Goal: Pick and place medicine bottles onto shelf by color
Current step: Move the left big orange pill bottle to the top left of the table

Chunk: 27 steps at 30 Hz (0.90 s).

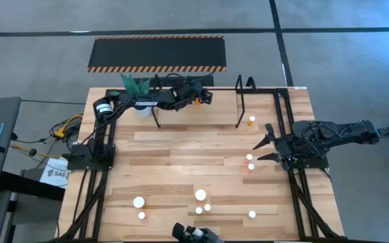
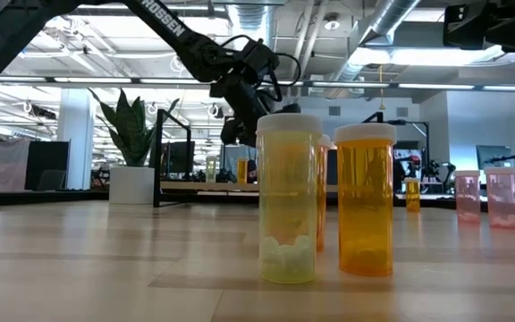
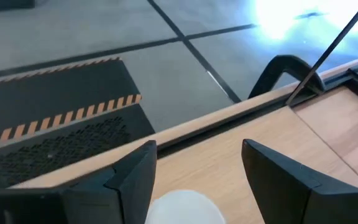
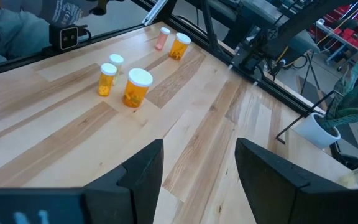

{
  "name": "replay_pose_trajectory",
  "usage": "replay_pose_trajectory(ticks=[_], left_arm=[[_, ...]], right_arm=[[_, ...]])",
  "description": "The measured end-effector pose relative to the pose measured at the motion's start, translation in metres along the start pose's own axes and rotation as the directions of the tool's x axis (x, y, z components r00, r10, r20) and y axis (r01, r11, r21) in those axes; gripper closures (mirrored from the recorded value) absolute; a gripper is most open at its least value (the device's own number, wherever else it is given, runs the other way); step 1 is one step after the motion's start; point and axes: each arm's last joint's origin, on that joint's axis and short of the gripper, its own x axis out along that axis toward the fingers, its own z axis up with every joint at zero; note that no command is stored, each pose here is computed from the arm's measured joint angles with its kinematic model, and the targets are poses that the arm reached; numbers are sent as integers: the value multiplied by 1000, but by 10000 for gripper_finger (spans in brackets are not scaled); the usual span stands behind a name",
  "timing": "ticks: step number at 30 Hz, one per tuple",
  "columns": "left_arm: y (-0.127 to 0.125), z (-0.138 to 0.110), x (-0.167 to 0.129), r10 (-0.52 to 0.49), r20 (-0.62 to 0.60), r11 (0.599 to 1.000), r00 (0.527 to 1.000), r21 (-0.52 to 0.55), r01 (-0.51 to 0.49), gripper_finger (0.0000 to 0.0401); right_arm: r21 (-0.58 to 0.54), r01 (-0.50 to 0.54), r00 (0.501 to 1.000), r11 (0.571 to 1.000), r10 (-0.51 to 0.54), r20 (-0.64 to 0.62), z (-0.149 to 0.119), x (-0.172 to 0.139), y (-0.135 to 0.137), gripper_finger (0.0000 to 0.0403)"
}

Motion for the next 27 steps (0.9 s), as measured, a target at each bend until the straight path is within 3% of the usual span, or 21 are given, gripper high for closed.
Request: replay_pose_trajectory(ticks=[5, 10, 16, 22, 27], left_arm=[[-7, 10, -4, -16, 12, 1000, 1000, 26, 15, 179], [-20, 24, -32, -33, -35, 990, 999, 133, 37, 179], [-29, 22, -98, 29, -177, 955, 984, 297, 26, 179], [-45, 3, -172, 125, -216, 921, 968, 388, -33, 179], [-56, -24, -228, 106, -350, 910, 931, 411, 51, 174]], right_arm=[[0, 0, 1000, 1000, 0, 0, 0, 0, 0, 180], [0, 0, 1000, 1000, 0, 0, 0, 0, 0, 180], [0, 0, 1000, 1000, 0, 0, 0, 0, 0, 180], [1, -3, 1000, 1000, 3, -6, -1, 0, 0, 180], [1, -4, 1000, 1000, 4, -7, -1, 0, 0, 180]])
